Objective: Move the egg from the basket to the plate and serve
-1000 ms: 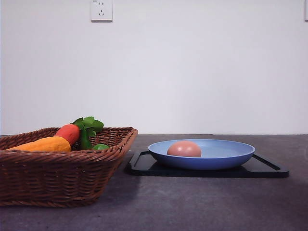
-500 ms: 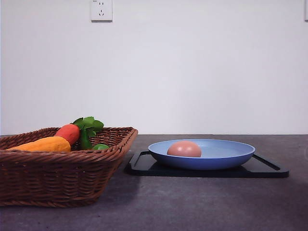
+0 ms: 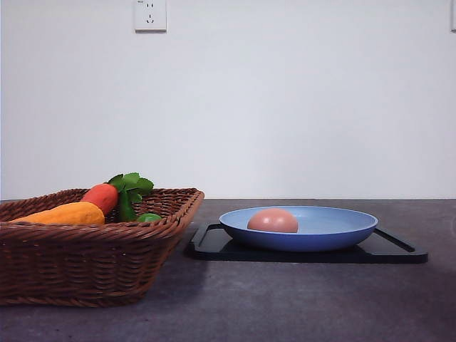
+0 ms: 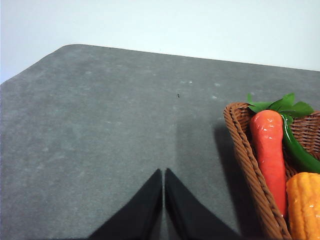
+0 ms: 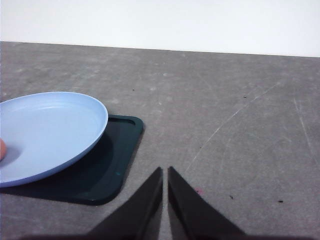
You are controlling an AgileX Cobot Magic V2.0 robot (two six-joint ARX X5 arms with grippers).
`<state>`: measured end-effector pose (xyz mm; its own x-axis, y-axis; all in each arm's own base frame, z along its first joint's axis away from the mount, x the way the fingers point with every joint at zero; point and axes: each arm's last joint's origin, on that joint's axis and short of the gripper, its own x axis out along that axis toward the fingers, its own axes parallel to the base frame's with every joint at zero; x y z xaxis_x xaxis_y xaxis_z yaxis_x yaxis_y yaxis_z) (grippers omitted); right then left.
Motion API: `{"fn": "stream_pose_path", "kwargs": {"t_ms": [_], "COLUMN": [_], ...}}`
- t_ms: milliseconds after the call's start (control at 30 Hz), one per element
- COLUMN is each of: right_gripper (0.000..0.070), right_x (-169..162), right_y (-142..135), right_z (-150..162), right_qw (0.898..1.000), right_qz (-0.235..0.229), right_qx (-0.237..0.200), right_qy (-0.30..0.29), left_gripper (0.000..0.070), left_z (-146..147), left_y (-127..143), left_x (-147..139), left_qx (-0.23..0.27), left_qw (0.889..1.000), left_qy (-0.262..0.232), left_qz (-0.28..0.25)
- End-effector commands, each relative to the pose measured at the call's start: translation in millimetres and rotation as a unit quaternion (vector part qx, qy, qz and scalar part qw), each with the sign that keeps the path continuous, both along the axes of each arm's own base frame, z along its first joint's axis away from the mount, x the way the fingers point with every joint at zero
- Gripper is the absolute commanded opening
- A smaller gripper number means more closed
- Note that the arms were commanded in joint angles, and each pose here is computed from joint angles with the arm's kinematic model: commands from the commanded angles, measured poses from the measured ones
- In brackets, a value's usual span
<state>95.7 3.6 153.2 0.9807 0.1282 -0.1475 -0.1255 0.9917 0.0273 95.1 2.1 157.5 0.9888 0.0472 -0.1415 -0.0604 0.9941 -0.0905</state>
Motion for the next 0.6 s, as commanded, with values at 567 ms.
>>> {"fn": "stream_pose_path", "kwargs": {"t_ms": [567], "right_gripper": [0.0], "right_x": [0.2], "right_y": [-0.2], "right_z": [-1.3], "right_qw": [1.0], "right_qz": [-0.003], "right_qx": [0.007], "right_qy": [0.001], "left_gripper": [0.0], "left_z": [-8.3], "left_y": [0.3], "left_x": [1.4], "left_qx": [-0.003], "left_qw": [1.0], "left_qy": [0.007], "left_qz": [0.002]}}
